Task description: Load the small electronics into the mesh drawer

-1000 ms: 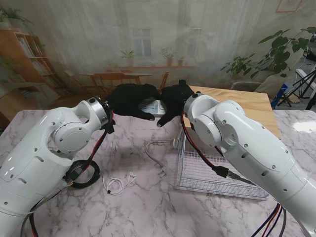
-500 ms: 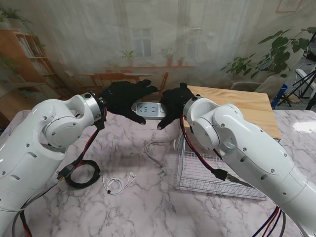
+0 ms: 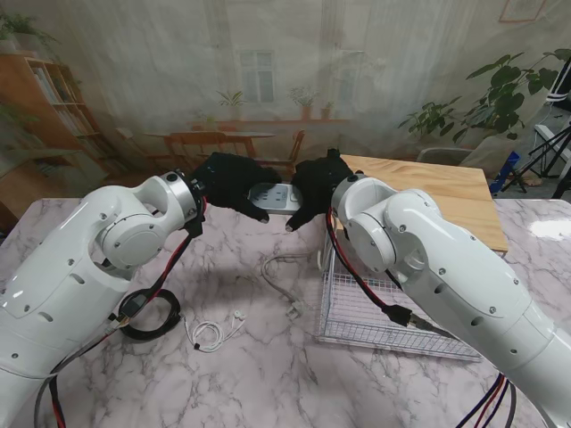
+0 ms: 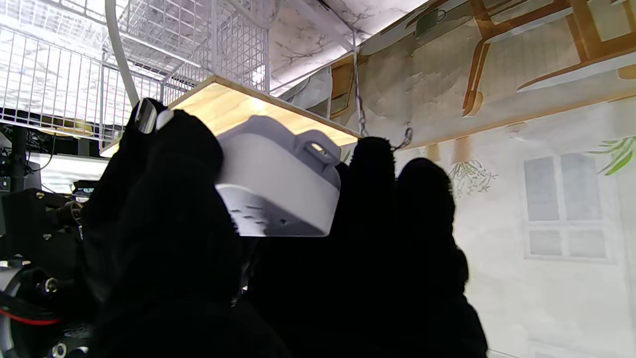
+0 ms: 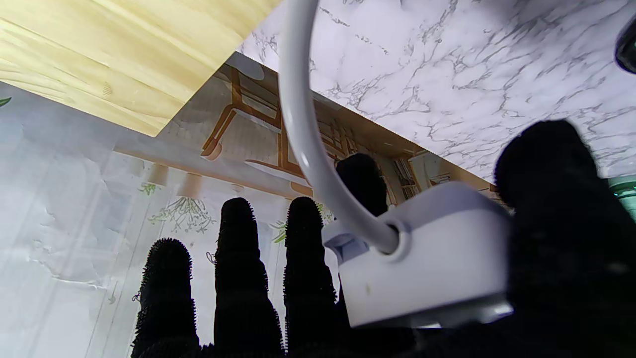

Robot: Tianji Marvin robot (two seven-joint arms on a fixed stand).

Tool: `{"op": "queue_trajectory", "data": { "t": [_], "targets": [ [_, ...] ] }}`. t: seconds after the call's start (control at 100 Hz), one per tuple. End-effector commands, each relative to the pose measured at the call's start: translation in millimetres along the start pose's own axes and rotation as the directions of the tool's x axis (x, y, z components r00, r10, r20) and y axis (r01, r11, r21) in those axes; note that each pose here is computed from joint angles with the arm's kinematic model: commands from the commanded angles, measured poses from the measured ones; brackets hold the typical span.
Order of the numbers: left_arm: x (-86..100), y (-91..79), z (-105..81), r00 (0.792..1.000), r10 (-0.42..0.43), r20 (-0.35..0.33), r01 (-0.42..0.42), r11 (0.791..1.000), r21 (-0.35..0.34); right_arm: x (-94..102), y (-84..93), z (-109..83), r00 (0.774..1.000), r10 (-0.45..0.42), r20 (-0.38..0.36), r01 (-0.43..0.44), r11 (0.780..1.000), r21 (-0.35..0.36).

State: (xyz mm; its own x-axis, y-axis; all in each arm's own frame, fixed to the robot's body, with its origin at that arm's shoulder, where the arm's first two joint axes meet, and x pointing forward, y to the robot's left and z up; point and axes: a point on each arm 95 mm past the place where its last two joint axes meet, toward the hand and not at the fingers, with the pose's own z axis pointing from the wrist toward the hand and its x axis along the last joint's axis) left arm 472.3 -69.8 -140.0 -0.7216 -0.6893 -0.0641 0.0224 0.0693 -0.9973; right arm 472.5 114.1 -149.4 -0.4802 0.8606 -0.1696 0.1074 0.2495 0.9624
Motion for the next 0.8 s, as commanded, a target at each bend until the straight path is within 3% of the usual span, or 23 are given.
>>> {"op": "queue_trajectory", "data": {
  "t": [0.0,0.35,0.79],
  "targets": [
    [-1.0,0.6,2.4,1.000,-0.012,0.005,0.012,1.000,0.004,4.6,-0.5,0.2,1.000,0.002,-0.013,-0.002,1.000,0.000],
    [2.5,0.6,4.8,0.998,-0.056,-0.013,0.057,0.997,0.056,12.7,1.7,0.7,0.998,0.010,-0.054,-0.008,0.999,0.037],
    [11.5,-2.2,3.9,0.992,-0.118,-0.031,0.121,0.988,0.100,11.8,2.3,6.1,0.997,0.028,-0.078,-0.028,1.000,0.010]
  ]
}}
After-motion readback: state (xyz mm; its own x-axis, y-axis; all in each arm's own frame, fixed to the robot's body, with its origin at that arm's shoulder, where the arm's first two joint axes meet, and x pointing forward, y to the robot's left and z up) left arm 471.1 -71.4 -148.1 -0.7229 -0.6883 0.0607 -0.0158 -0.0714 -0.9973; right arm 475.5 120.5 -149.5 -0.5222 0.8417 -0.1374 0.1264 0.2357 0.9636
